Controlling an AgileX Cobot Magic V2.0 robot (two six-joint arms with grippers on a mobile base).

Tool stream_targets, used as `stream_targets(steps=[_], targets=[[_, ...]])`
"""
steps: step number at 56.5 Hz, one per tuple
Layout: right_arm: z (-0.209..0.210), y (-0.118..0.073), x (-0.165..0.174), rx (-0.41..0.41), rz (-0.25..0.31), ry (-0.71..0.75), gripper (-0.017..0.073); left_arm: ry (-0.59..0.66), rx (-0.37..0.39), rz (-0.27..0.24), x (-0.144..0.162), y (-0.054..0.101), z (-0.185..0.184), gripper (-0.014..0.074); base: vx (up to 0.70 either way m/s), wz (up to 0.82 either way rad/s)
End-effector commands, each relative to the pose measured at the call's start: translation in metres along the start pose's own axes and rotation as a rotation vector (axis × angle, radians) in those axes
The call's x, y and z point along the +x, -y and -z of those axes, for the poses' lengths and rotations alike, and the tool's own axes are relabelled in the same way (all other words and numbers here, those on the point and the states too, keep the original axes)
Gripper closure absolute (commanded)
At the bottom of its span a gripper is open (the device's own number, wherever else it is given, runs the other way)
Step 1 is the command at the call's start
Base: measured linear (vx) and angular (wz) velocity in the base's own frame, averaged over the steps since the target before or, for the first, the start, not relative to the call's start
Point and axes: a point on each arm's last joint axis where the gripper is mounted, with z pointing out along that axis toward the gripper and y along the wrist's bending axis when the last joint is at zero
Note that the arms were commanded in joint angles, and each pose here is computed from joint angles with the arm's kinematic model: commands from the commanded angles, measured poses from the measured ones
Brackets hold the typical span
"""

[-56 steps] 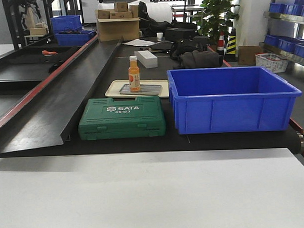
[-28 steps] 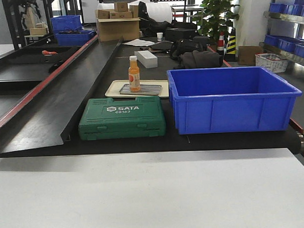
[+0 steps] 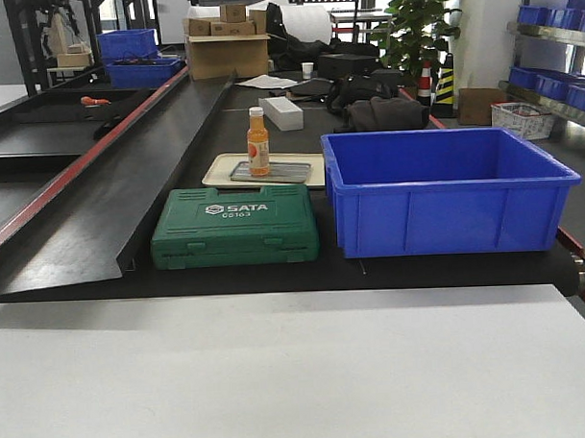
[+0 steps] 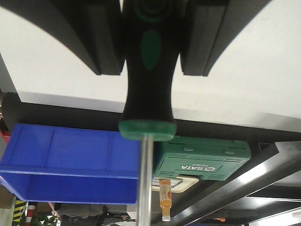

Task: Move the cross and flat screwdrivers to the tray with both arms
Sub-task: 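Turn the base away from the table while holding both screwdrivers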

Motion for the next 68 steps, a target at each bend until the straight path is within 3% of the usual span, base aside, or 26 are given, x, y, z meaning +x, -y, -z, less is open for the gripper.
stream_targets(steps=[1, 34, 68], targets=[[0.0040, 0.0020, -0.0169, 0.026, -0.005, 0.113, 0.0567, 0.117, 0.003, 0.006, -0.0173, 0.0008, 0.0029, 0.0599, 0.00, 0.00], [0.0040, 0.0020, -0.0170, 0.027, -0.003, 0.114, 0.0567, 0.117, 0.003, 0.007, -0.0173, 0.0008, 0.0027, 0.0599, -0.04, -0.01], [0.0040, 0.0020, -0.0170, 0.027, -0.003, 0.114, 0.0567, 0.117, 0.003, 0.007, -0.0173, 0.0008, 0.0027, 0.0599, -0.26, -0.17]])
